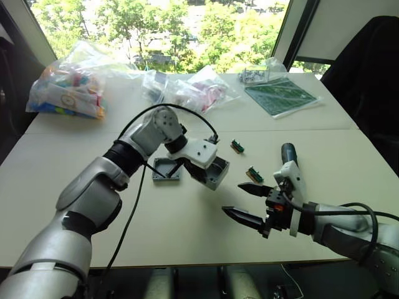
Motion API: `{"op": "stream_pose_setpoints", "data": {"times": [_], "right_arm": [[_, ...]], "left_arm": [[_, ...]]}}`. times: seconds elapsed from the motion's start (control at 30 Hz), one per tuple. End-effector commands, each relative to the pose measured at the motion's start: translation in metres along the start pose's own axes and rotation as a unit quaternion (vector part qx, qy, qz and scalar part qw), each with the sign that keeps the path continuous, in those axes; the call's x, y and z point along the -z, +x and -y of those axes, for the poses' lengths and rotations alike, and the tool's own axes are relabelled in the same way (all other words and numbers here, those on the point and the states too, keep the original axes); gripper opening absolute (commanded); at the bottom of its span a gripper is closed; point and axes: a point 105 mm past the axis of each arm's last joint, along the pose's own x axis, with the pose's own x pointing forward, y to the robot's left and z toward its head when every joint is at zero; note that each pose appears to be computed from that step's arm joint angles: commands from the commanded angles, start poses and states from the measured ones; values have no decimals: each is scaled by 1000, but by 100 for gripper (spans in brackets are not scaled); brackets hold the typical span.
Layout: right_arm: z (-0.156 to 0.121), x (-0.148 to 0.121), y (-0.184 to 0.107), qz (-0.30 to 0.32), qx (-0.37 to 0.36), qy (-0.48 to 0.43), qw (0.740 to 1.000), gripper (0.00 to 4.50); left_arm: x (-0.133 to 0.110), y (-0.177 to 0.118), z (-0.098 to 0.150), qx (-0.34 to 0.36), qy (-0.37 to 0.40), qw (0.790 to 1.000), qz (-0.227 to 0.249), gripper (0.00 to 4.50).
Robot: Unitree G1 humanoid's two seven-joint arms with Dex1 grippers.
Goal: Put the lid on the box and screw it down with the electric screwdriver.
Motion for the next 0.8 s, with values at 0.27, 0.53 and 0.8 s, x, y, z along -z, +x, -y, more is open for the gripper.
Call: {"op": "stream_pose_setpoints", "data": {"times": [0.27,0.53,0.8], "right_arm": [[-12,-4,-5,-2,-24,-8,1000,450],[-17,-3,-8,-12,-38,-3,999,450],[-18,-3,-11,-20,-44,-1,999,450]], "left_arm": [[-10,-1,8,5,22,1000,16,5],[-15,1,15,7,15,1000,27,5],[-23,3,19,5,14,999,39,205]]}}
